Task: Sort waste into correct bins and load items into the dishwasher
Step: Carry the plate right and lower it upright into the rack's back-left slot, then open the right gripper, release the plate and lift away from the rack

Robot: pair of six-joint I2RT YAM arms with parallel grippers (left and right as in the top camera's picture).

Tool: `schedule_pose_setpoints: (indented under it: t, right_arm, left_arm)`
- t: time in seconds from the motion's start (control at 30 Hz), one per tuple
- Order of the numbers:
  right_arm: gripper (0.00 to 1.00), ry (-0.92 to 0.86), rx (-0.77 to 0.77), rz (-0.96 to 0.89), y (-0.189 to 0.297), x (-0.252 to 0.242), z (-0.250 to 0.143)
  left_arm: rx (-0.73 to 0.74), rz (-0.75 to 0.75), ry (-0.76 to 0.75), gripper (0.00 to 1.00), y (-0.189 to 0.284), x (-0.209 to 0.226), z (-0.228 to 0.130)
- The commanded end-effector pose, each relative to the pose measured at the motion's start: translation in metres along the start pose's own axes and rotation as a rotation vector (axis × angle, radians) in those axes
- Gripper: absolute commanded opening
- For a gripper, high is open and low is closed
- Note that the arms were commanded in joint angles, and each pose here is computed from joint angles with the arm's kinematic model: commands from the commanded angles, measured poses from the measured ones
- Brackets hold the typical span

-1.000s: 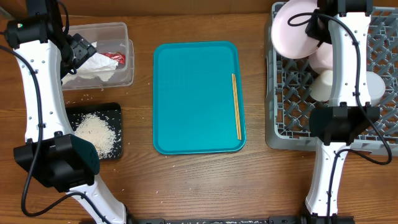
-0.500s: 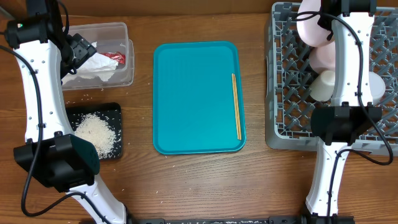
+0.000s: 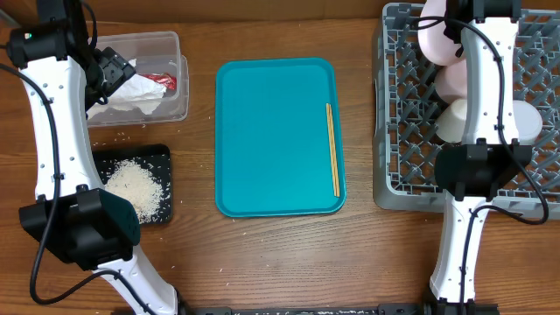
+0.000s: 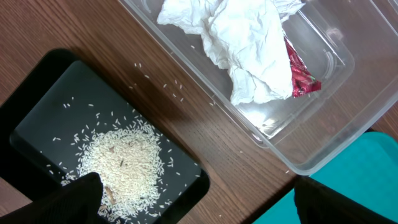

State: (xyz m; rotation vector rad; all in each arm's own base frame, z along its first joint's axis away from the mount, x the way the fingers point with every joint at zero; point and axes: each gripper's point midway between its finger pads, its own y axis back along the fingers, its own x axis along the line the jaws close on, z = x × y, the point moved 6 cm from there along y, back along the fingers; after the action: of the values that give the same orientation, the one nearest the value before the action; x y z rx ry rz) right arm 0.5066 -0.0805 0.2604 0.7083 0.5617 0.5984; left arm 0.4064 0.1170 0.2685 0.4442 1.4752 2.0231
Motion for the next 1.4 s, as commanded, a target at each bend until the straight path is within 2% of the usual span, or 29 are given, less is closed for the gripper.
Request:
schedule_pose_setpoints:
  t: [0.0,0.57,0.73,0.83,1.0,1.03,1.1,1.13,1.23,1.37]
  right_arm:
    - [0.04,-0.011,-0.02,-0.019,0.001,0.0,0.001]
    - [0.04,0.029,0.003,-0.028,-0.005,0.012,-0.01]
    - [0.09,0.051,0.002,-0.02,0.0,0.019,-0.014]
    - [0.17,0.06,0.0,-0.014,0.003,0.022,-0.015]
    - [0.4,0.08,0.006,-0.011,0.008,0.025,-0.02]
    - [0.49,0.084,0.006,-0.009,0.01,0.026,-0.02]
    - [0.79,0.088,0.004,-0.001,0.016,0.026,-0.021]
    - [0.83,0.086,0.003,0.009,0.019,0.026,-0.021]
    - [0.88,0.061,0.012,0.102,0.039,0.026,-0.017]
    - [0.88,0.006,0.005,0.234,0.066,0.02,-0.005]
  left_arm:
    - [-0.032,-0.03,0.007,1.0,0.016,0.0,0.002]
    - [-0.032,-0.03,0.007,1.0,0.016,0.0,0.002]
    - [-0.032,-0.03,0.007,1.0,0.016,0.0,0.002]
    - [-0.032,-0.031,0.007,1.0,0.016,-0.001,0.002]
    - [-0.032,-0.03,0.007,1.0,0.016,0.0,0.002]
    - [-0.032,-0.03,0.007,1.0,0.016,0.0,0.002]
    - [-0.032,-0.03,0.007,1.0,0.016,0.0,0.002]
    - [-0.032,-0.03,0.007,1.0,0.016,0.0,0.002]
    - [-0.032,-0.03,0.007,1.0,0.016,0.0,0.002]
    - [-0.032,-0.03,0.007,1.0,0.016,0.0,0.002]
